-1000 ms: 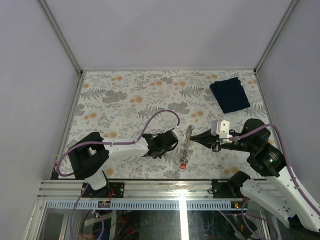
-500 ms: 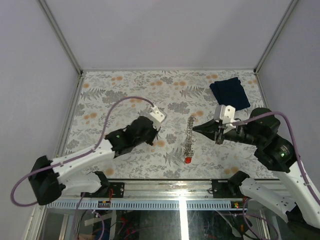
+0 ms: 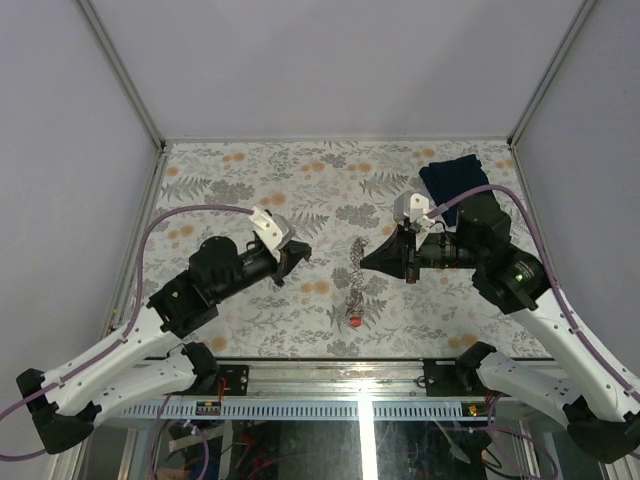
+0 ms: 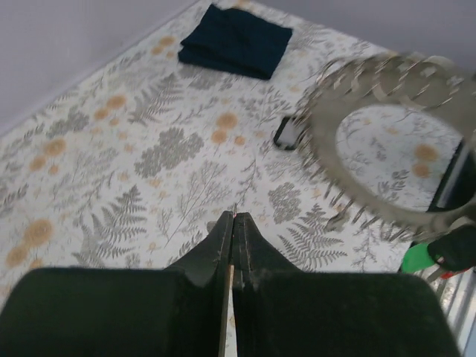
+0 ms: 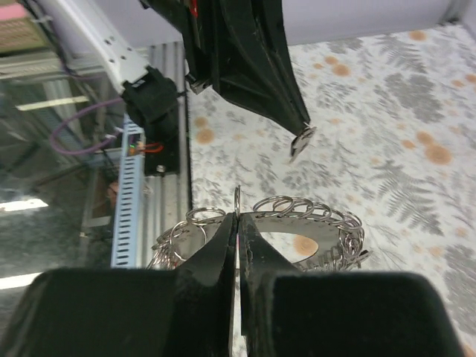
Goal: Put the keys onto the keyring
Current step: Pick up the key from the center of the board, then insert the key onto the keyring.
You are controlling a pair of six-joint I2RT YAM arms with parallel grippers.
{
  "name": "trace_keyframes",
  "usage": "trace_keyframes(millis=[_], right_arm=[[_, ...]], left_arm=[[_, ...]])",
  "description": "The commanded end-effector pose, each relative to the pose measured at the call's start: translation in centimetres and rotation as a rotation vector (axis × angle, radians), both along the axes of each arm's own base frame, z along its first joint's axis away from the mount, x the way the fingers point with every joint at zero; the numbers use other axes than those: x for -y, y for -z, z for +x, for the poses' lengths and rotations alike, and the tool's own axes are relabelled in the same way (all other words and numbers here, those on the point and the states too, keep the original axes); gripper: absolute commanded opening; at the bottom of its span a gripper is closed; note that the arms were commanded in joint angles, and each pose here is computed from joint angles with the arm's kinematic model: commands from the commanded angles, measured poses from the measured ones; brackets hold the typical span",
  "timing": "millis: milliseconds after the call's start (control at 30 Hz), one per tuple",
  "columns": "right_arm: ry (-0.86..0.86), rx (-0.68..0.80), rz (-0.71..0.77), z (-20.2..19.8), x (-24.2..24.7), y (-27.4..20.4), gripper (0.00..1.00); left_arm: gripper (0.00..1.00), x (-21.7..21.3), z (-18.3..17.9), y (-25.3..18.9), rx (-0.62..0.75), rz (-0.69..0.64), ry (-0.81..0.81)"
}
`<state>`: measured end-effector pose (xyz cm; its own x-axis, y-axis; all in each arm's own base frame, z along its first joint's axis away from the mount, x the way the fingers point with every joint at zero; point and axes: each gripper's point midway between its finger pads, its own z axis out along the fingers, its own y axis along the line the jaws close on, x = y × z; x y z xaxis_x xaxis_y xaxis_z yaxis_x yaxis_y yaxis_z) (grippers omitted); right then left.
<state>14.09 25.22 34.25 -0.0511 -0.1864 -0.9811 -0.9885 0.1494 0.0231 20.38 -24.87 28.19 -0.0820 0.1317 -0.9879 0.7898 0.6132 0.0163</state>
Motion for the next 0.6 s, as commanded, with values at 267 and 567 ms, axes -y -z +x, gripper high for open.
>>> trace_keyframes(millis=[267,567], right_arm=[[-0.307,0.005,0.281,-3.7,-2.6,-4.6,0.00],[-0.374,-0.010,0.301,-4.9,-2.5,-5.5,0.00]], left_arm=[[0.00,1.8,-6.0,-10.4,0.319,-0.126,0.383],[0.00,2.4,-9.3,-13.9,0.426,-0.151,0.578]])
